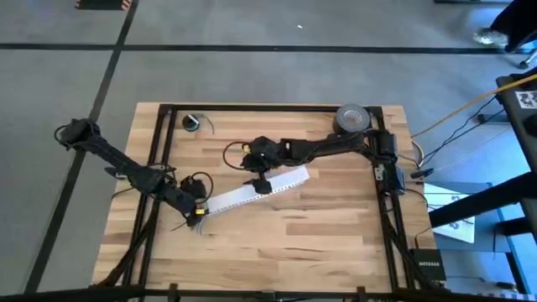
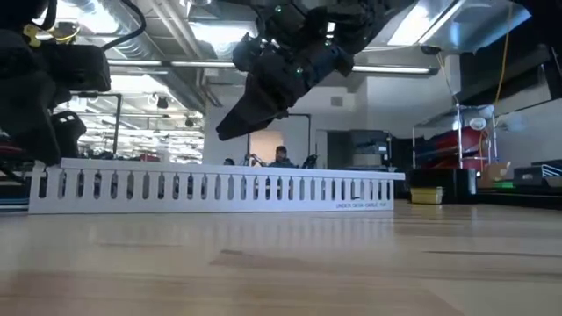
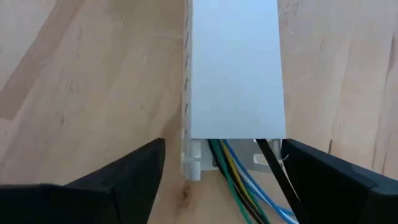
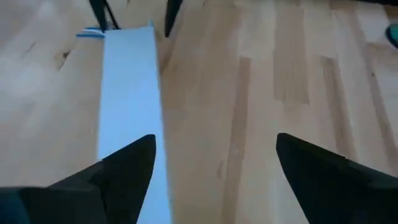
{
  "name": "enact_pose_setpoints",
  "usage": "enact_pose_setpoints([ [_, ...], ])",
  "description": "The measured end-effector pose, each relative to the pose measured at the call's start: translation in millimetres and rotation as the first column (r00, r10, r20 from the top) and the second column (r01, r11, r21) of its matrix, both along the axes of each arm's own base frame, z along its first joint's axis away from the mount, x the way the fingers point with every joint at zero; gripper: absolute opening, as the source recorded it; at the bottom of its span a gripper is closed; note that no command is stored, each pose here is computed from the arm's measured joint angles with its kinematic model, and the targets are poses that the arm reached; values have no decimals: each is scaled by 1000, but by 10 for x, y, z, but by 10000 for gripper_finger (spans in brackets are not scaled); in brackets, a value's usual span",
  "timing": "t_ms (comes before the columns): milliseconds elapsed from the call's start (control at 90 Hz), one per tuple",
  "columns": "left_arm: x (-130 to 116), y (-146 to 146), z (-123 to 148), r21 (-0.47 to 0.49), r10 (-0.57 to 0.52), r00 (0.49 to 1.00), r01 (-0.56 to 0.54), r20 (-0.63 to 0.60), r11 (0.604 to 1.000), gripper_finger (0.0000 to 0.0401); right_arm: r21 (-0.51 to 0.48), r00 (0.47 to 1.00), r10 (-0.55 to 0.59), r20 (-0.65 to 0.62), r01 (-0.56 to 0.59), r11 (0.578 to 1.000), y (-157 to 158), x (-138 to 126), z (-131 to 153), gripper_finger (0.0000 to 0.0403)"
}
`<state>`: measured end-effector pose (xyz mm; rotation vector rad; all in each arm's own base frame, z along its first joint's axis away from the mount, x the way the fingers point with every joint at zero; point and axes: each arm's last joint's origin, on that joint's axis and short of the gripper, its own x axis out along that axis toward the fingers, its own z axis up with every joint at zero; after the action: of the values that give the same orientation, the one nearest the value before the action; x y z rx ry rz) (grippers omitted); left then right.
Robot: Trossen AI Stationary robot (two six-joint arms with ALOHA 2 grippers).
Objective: Ziptie cables
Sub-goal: Close the white cable duct
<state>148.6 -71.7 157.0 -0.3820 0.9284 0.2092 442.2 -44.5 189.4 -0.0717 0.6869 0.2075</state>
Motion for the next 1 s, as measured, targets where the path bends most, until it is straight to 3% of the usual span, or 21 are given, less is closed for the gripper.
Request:
enact_pose_setpoints([
  [178, 0, 0, 0, -9, 20, 1000, -20, 2, 1000, 306, 84, 998, 52, 30, -55, 995, -175, -74, 138, 319],
  [322, -6, 2, 10, -10, 38, 999, -38, 14, 999, 306, 101, 999, 28, 46, -33, 994, -340, -122, 210, 319],
  [456, -38, -32, 28, 4, 54, 998, -54, 43, 999, 306, 109, 999, 48, 13, -49, 993, -320, -151, 147, 319],
  [656, -105, -67, 32, 33, 88, 992, -91, 86, 995, 306, 161, 1000, 10, -20, -6, 987, -291, -296, -174, 319],
  [778, -130, -83, 6, 33, 100, 990, -104, 96, 994, 306, 192, 1000, -18, -9, 20, 981, -268, -384, -260, 319],
  [1000, -228, -113, -100, 56, 117, 987, -124, 114, 991, 305, 227, 995, 16, 100, -38, 973, -181, -348, -235, 319],
])
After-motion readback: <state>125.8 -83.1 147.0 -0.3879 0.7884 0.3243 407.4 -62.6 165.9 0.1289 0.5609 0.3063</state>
